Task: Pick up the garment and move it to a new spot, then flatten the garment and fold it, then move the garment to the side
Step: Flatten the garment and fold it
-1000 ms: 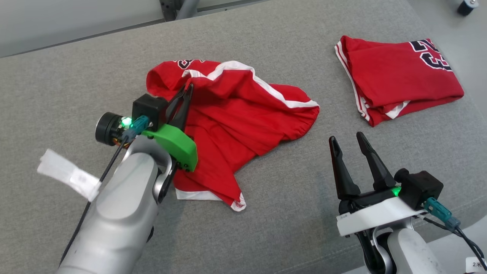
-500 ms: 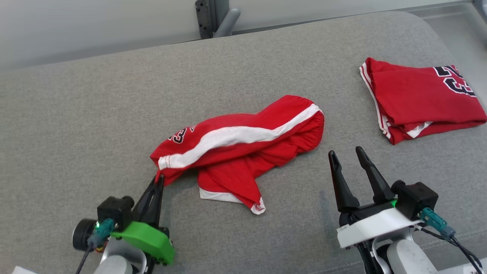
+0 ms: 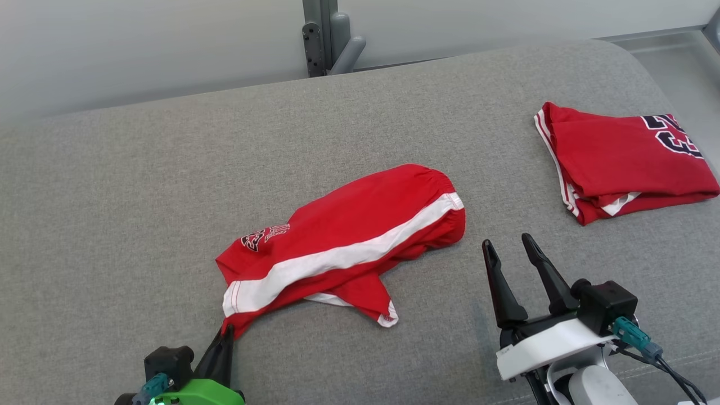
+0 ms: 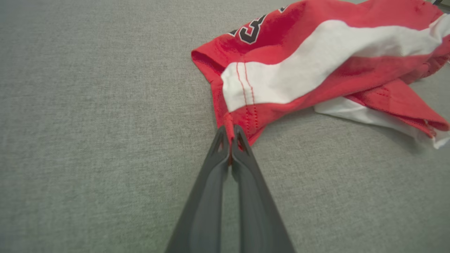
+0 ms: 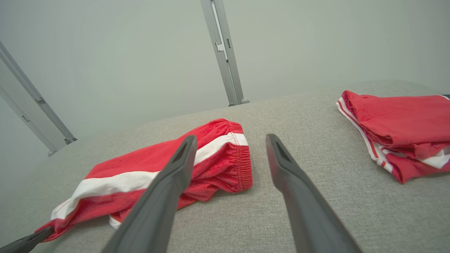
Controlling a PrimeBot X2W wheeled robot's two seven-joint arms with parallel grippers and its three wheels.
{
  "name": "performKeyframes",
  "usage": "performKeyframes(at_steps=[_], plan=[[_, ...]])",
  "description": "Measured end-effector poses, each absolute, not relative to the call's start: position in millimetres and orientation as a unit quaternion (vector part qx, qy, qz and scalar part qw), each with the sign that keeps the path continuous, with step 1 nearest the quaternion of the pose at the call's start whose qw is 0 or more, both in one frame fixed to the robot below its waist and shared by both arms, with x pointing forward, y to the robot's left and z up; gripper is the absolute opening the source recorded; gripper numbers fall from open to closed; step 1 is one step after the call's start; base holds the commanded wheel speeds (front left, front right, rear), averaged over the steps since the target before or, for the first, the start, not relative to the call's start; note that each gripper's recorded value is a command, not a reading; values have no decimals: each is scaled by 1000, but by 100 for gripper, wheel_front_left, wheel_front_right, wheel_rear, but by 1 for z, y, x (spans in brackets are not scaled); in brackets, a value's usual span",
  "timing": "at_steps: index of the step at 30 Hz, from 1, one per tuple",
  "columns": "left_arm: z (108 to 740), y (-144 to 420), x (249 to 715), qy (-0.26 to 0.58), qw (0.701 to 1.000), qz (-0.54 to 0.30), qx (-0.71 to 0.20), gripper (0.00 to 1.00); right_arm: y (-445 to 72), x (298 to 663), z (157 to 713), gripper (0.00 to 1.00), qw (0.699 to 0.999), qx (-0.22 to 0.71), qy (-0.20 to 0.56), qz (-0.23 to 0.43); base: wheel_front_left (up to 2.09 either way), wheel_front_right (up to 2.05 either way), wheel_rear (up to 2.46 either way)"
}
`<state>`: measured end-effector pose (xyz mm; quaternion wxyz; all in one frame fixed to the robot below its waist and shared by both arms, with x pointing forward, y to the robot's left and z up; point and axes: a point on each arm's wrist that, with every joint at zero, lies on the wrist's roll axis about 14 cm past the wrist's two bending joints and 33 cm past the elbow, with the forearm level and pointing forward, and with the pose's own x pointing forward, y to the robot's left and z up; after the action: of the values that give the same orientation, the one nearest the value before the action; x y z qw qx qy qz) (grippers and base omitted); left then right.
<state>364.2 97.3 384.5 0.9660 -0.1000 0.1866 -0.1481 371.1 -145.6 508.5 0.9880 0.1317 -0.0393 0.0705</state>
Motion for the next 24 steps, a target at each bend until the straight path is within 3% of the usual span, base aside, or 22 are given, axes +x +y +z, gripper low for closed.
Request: performKeyframes(at_steps=[4, 6, 7, 8, 24], plan=[[377, 107, 359, 199, 966, -133, -98, 0, -147, 368, 508, 100, 988, 130, -38, 69, 0, 0, 0], [375, 109, 357, 202, 966, -129, -98, 48, -147, 367, 508, 100, 989, 129, -38, 68, 0, 0, 0], [375, 110, 357, 201, 966, -126, -100, 95, -148, 367, 508, 100, 989, 129, -38, 67, 0, 0, 0], [377, 111, 358, 198, 967, -122, -103, 100, -148, 366, 508, 100, 989, 128, -39, 67, 0, 0, 0], [452, 116, 376, 64, 985, -105, -118, 100, -155, 363, 521, 100, 990, 114, -60, 61, 0, 0, 0]])
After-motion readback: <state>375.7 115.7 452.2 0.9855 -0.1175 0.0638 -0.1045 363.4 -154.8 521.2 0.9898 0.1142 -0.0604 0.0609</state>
